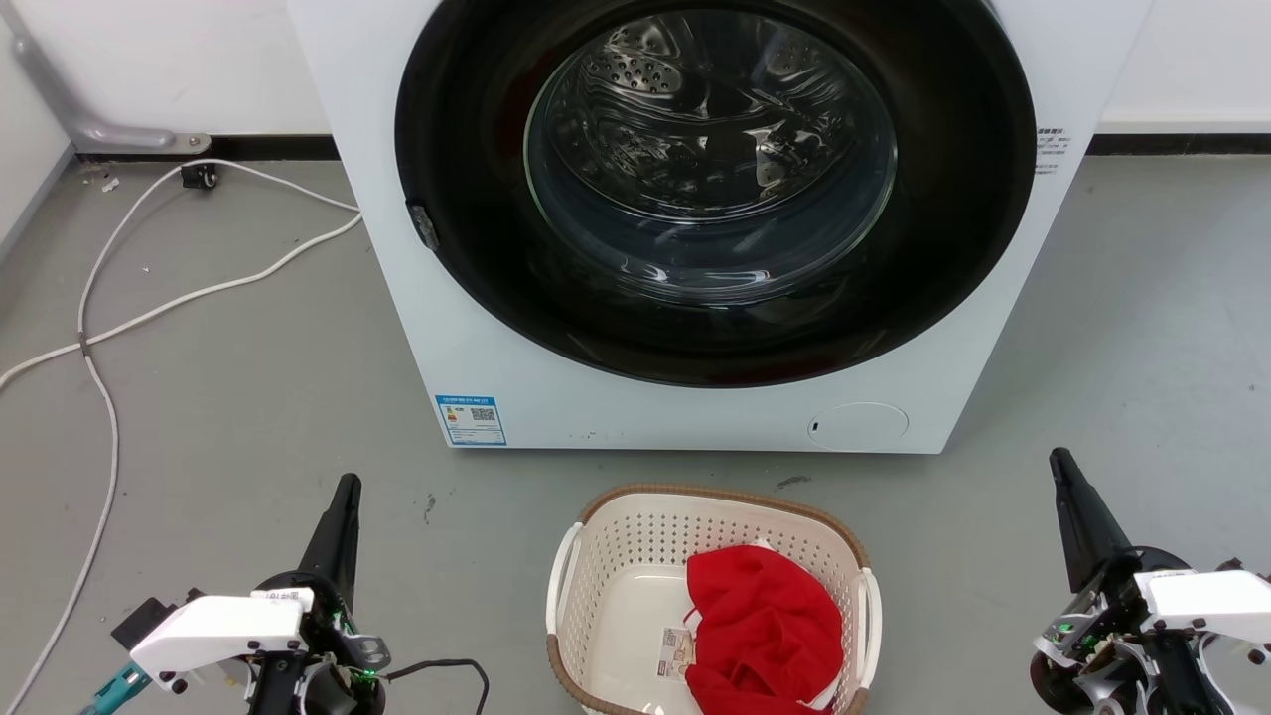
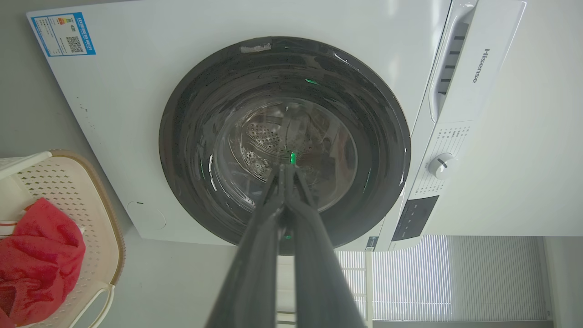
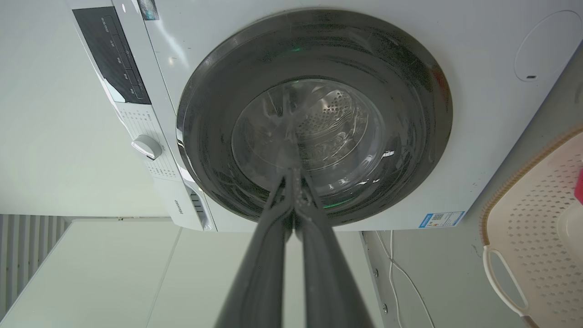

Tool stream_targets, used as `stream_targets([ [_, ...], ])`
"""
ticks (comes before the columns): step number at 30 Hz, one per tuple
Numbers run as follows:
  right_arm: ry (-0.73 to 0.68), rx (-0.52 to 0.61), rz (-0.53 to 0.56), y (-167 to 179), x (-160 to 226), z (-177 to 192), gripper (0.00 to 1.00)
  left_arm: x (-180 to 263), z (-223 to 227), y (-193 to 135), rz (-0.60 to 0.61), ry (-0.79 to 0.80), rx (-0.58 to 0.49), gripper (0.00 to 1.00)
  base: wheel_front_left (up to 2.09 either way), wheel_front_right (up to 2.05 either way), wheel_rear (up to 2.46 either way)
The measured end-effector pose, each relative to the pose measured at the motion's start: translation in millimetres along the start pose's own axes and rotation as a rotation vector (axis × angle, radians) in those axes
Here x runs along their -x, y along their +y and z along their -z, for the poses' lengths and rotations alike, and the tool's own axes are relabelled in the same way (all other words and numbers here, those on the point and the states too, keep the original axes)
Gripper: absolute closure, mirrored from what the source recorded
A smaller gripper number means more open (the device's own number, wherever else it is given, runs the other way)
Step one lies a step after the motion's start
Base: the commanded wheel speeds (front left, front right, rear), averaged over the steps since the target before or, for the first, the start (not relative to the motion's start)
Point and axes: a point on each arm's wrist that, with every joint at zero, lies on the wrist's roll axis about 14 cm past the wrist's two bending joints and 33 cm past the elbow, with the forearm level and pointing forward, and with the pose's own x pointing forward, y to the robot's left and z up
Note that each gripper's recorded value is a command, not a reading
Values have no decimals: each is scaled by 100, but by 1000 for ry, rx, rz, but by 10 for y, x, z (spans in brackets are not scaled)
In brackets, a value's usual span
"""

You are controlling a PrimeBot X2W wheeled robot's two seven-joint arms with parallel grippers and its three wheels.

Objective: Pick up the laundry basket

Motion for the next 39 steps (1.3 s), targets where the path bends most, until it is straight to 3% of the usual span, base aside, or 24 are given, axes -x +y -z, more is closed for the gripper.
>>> stream_targets([
  [21,0,0,0,0,0,-1,100,0,-1,0,0,0,0,100,0,0,0],
  [22,-1,-1,4,-15,6,-1,0,5,2,15,-5,0,1,0,0,0,0],
  [29,-18,9,77,-258,126,-25,0,107,8,223,-67,-11,-6,0,0,0,0],
  [39,-38,227,50,-139,113,-66,0,67,2,69,-35,-24,-203,0,0,0,0],
])
